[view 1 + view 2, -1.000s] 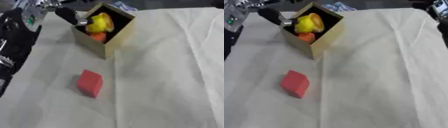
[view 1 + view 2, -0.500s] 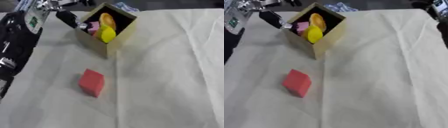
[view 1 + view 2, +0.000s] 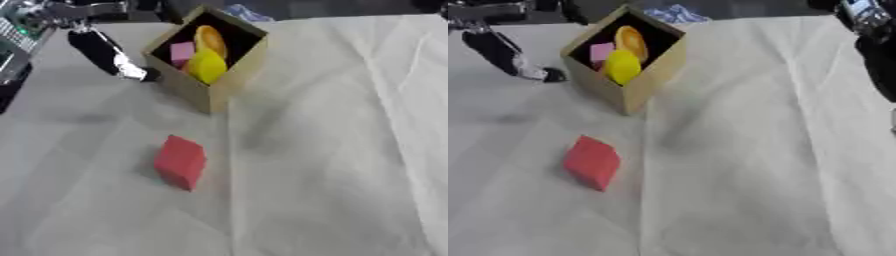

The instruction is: Pick up objects on the table and place them in the box.

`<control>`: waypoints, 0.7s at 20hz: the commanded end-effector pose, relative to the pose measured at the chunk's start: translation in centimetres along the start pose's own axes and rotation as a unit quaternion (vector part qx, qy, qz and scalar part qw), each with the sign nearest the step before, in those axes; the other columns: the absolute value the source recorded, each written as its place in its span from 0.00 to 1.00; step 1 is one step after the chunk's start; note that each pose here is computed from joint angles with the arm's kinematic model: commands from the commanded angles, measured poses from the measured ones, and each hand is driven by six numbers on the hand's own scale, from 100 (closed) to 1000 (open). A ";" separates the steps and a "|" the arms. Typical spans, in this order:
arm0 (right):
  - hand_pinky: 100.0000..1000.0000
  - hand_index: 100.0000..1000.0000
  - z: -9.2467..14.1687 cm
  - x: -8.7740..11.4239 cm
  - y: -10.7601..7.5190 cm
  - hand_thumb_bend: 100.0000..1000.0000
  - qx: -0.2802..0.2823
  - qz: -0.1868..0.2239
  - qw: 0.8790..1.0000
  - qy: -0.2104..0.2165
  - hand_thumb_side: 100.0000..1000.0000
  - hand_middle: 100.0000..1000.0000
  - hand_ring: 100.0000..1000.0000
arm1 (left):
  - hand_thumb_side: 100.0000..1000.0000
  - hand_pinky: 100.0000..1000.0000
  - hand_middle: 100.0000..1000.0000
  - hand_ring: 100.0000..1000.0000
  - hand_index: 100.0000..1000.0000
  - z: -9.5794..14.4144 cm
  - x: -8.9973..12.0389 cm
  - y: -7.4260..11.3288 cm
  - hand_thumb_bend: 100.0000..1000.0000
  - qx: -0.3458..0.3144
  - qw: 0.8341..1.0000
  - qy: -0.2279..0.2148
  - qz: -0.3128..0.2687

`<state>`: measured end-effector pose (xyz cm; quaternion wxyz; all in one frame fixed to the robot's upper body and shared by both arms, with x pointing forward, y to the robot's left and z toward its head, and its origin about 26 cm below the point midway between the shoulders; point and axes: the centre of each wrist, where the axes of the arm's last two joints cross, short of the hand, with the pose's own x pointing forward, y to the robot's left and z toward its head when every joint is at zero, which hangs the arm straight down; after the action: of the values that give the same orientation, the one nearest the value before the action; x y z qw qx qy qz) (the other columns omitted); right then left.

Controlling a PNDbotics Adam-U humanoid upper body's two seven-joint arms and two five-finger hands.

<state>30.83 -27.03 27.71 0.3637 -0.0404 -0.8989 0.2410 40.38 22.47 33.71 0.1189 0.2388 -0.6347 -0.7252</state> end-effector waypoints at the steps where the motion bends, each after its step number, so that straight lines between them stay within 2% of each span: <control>1: 0.88 0.83 -0.1 0.9 -0.6 0.00 -0.001 0.018 1.000 -0.013 0.68 0.65 0.85 | 0.54 0.81 0.73 0.75 0.86 1.6 2.7 1.5 0.42 -0.022 1.000 -0.009 -0.013; 4: 0.88 0.83 -0.1 0.8 -0.5 0.00 0.001 0.017 1.000 -0.012 0.68 0.65 0.85 | 0.59 0.83 0.76 0.77 0.87 1.8 4.6 1.1 0.43 -0.048 0.999 -0.022 0.006; 7: 0.88 0.83 -0.1 0.8 -0.4 0.00 0.001 0.016 1.000 -0.012 0.68 0.65 0.85 | 0.58 0.83 0.76 0.77 0.87 1.7 5.6 0.5 0.43 -0.067 0.997 -0.029 0.037; 10: 0.88 0.83 -0.1 0.8 -0.4 0.00 0.000 0.014 1.000 -0.011 0.68 0.65 0.85 | 0.60 0.84 0.77 0.77 0.88 1.2 6.0 0.1 0.46 -0.086 0.994 -0.027 0.060; 14: 0.88 0.83 0.0 0.7 -0.4 0.00 -0.001 0.011 1.000 -0.009 0.68 0.65 0.85 | 0.57 0.86 0.78 0.80 0.89 0.1 5.7 -0.8 0.54 -0.106 0.992 0.001 0.066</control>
<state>30.82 -27.09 27.48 0.3681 -0.0414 -0.8970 0.2411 35.54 19.95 31.08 0.1901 0.1668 -0.5720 -0.7803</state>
